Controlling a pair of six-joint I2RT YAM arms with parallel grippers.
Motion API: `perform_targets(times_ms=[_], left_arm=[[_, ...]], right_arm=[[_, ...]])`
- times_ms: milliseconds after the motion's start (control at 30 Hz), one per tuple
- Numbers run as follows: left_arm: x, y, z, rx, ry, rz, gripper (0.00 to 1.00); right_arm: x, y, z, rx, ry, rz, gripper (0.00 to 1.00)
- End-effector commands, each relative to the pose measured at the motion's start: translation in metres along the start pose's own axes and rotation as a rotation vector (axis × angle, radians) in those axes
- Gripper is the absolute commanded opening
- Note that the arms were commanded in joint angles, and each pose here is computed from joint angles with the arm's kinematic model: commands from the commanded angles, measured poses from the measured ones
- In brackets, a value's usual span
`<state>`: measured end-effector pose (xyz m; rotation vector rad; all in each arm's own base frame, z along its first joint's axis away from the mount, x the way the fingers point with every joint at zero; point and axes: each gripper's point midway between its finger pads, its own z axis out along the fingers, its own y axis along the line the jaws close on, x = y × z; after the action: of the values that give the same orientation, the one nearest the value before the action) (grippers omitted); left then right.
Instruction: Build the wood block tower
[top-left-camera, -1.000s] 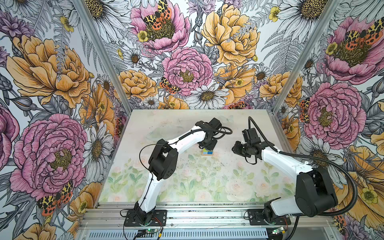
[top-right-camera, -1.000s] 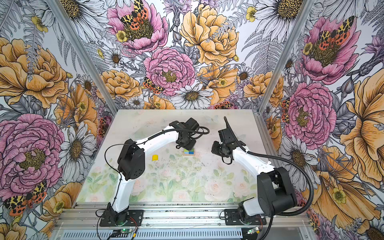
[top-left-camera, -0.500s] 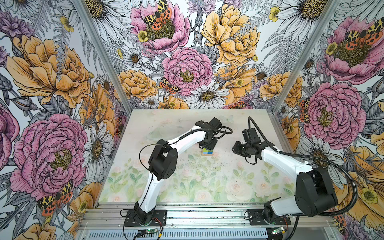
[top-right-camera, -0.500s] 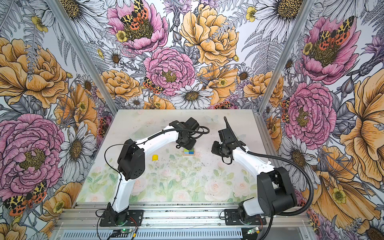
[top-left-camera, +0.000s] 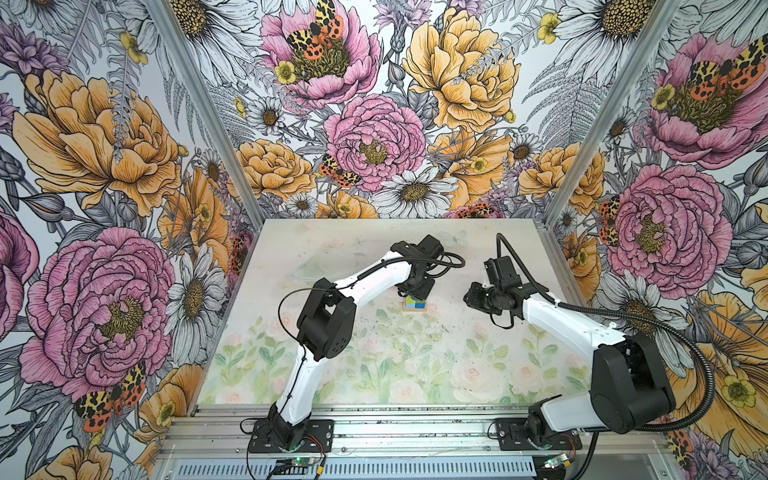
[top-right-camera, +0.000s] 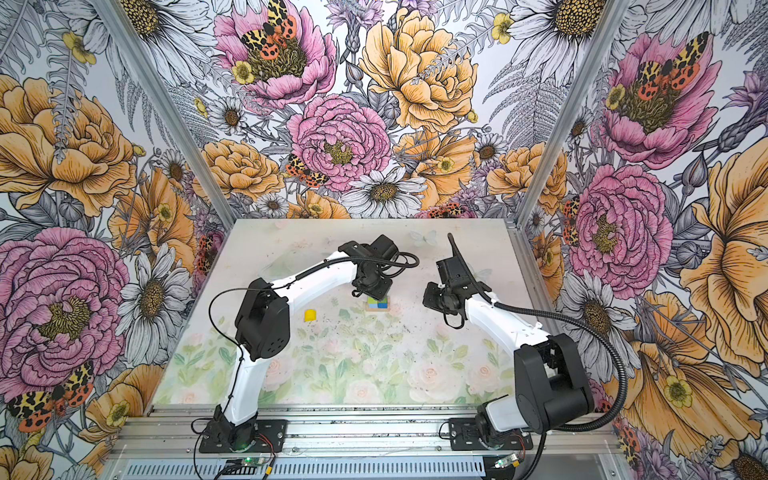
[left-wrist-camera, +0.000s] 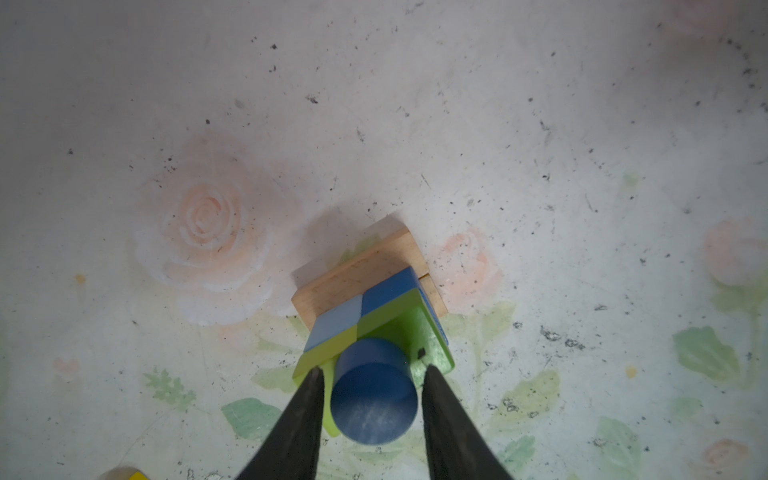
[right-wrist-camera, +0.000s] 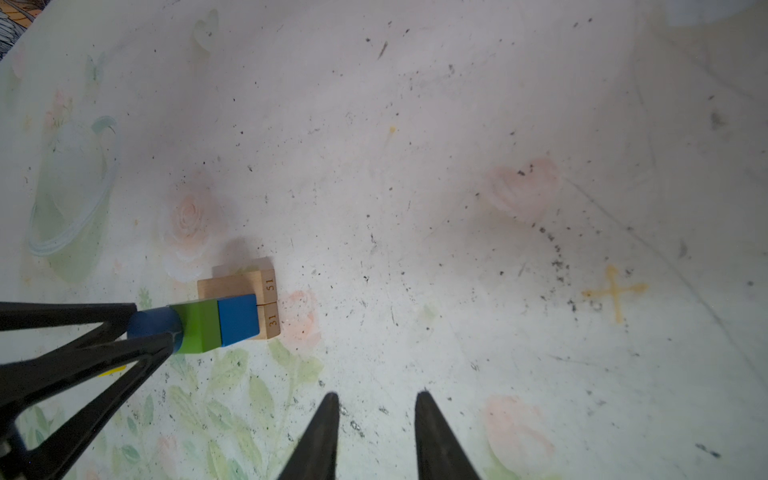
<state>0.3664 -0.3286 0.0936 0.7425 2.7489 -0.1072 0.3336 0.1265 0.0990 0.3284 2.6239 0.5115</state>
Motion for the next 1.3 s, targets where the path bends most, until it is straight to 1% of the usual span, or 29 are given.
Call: perform_targets(times_ms=[0, 200, 400, 567, 667, 767, 833, 867, 933, 1067, 1133, 1167, 1233, 1267], left_arm=[[-0.009, 0.008, -0.005, -0.025, -0.029, -0.022, 0.42], [-0.015, 0.009, -0.026, -0.019, -0.073, -0.028, 0.44], [-0.019, 0.015, -0.054, -0.028, -0.132, -0.033, 0.45], [-0.019, 0.030, -0.089, -0.048, -0.196, -0.053, 0.45], [-0.013, 0.045, -0.110, -0.069, -0.228, -0.064, 0.45], [0.001, 0.067, -0.135, -0.095, -0.264, -0.068, 0.45], [0.015, 0.086, -0.145, -0.131, -0.272, -0.063, 0.46], [0.022, 0.097, -0.150, -0.172, -0.277, -0.061, 0.47], [0.038, 0.115, -0.157, -0.208, -0.282, -0.050, 0.48], [0.068, 0.133, -0.164, -0.219, -0.293, -0.009, 0.49], [0.083, 0.137, -0.161, -0.224, -0.294, 0.047, 0.51], [0.090, 0.132, -0.156, -0.197, -0.284, 0.090, 0.51], [0.105, 0.129, -0.146, -0.200, -0.259, 0.192, 0.55], [0.109, 0.129, -0.142, -0.204, -0.258, 0.217, 0.56]], right_arm=[[-0.002, 0.001, 0.000, -0.014, -0.008, -0.010, 0.33], [-0.002, 0.002, -0.001, -0.017, -0.011, -0.009, 0.33], [-0.003, 0.003, -0.003, -0.022, -0.012, -0.009, 0.33], [-0.004, 0.004, -0.004, -0.027, -0.016, -0.008, 0.33], [-0.004, 0.005, -0.005, -0.030, -0.018, -0.009, 0.33], [-0.004, 0.006, -0.005, -0.034, -0.016, -0.011, 0.33], [-0.004, 0.007, -0.005, -0.038, -0.012, -0.013, 0.33], [-0.004, 0.007, -0.005, -0.042, -0.011, -0.012, 0.33], [-0.003, 0.010, -0.005, -0.057, -0.004, -0.014, 0.33], [-0.005, 0.014, -0.006, -0.074, 0.003, -0.016, 0.33], [-0.006, 0.017, -0.007, -0.084, 0.007, -0.015, 0.33], [-0.007, 0.018, -0.007, -0.089, 0.009, -0.015, 0.33], [-0.009, 0.022, -0.007, -0.104, 0.014, -0.016, 0.34], [-0.010, 0.024, -0.007, -0.110, 0.014, -0.018, 0.34]])
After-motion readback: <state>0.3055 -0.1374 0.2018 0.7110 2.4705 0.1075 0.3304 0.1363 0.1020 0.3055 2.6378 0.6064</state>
